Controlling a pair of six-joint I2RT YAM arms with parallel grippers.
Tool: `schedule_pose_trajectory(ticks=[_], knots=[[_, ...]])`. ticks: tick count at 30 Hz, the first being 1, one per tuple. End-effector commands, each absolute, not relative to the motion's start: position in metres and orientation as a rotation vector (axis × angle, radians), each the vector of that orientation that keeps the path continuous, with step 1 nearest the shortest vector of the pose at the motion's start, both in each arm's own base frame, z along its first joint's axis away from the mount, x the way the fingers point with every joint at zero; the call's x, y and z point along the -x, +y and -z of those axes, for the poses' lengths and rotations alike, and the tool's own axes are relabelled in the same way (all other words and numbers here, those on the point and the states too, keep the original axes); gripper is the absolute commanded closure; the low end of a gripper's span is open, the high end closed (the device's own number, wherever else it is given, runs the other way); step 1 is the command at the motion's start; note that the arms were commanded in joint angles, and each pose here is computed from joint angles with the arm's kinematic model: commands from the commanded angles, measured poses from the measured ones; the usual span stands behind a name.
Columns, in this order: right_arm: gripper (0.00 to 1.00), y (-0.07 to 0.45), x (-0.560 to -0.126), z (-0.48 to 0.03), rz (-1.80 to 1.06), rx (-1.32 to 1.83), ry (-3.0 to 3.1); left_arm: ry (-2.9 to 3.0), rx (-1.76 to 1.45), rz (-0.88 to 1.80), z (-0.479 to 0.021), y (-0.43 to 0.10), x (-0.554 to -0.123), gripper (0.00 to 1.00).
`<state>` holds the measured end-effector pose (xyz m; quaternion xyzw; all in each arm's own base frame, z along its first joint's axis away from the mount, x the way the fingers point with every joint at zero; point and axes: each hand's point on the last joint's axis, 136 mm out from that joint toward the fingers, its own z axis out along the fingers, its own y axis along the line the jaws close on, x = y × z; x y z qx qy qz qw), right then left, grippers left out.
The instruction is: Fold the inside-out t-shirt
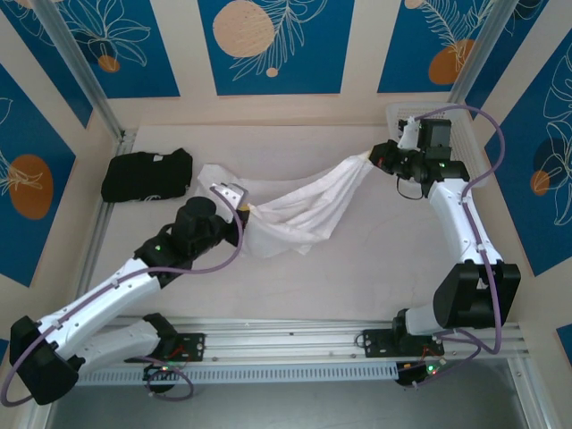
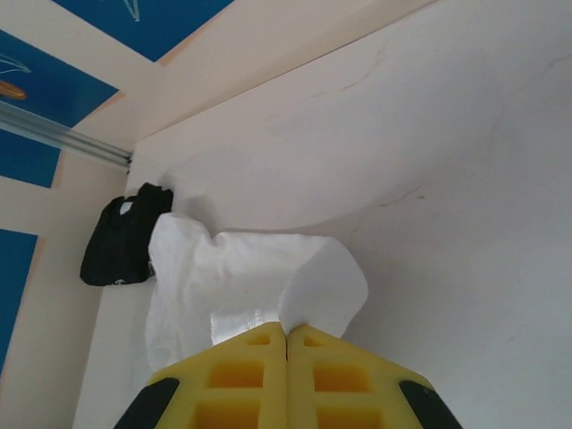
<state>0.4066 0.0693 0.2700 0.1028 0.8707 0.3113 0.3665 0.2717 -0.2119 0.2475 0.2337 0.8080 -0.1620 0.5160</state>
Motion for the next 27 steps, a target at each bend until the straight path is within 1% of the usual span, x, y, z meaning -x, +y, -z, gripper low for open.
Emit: schedule_pose_trajectory(ticks=[1, 5, 8, 13, 16, 18, 21, 23, 27], knots=[[1.0, 0.05, -0.397, -0.289, -0.675, -0.285, 2.185, 1.922, -0.376, 0.301, -0.266, -0.176, -0.279, 1.0], [1.0, 0.048, -0.389, -0.325, -0.647, -0.248, 2.089, 1.869, -0.19, 0.281, -0.302, -0.141, -0.287, 1.0], [1.0, 0.07, -0.378, -0.367, -0.727, -0.118, 1.985, 1.805, -0.125, 0.278, -0.342, -0.127, -0.292, 1.0], [1.0, 0.121, -0.345, -0.43, -0.797, 0.142, 1.847, 1.688, -0.178, 0.275, -0.41, -0.129, -0.294, 1.0], [1.0, 0.145, -0.325, -0.443, -0.841, 0.24, 1.821, 1.655, -0.246, 0.278, -0.43, -0.136, -0.292, 1.0], [1.0, 0.157, -0.318, -0.433, -0.871, 0.258, 1.845, 1.659, -0.258, 0.257, -0.431, -0.136, -0.295, 1.0], [1.0, 0.171, -0.314, -0.392, -0.897, 0.242, 1.956, 1.697, -0.228, 0.212, -0.416, -0.129, -0.304, 1.0], [1.0, 0.178, -0.312, -0.352, -0.903, 0.228, 2.055, 1.752, -0.203, 0.17, -0.395, -0.123, -0.318, 1.0], [1.0, 0.184, -0.315, -0.293, -0.94, 0.166, 2.206, 1.906, -0.192, 0.125, -0.339, -0.125, -0.355, 1.0]])
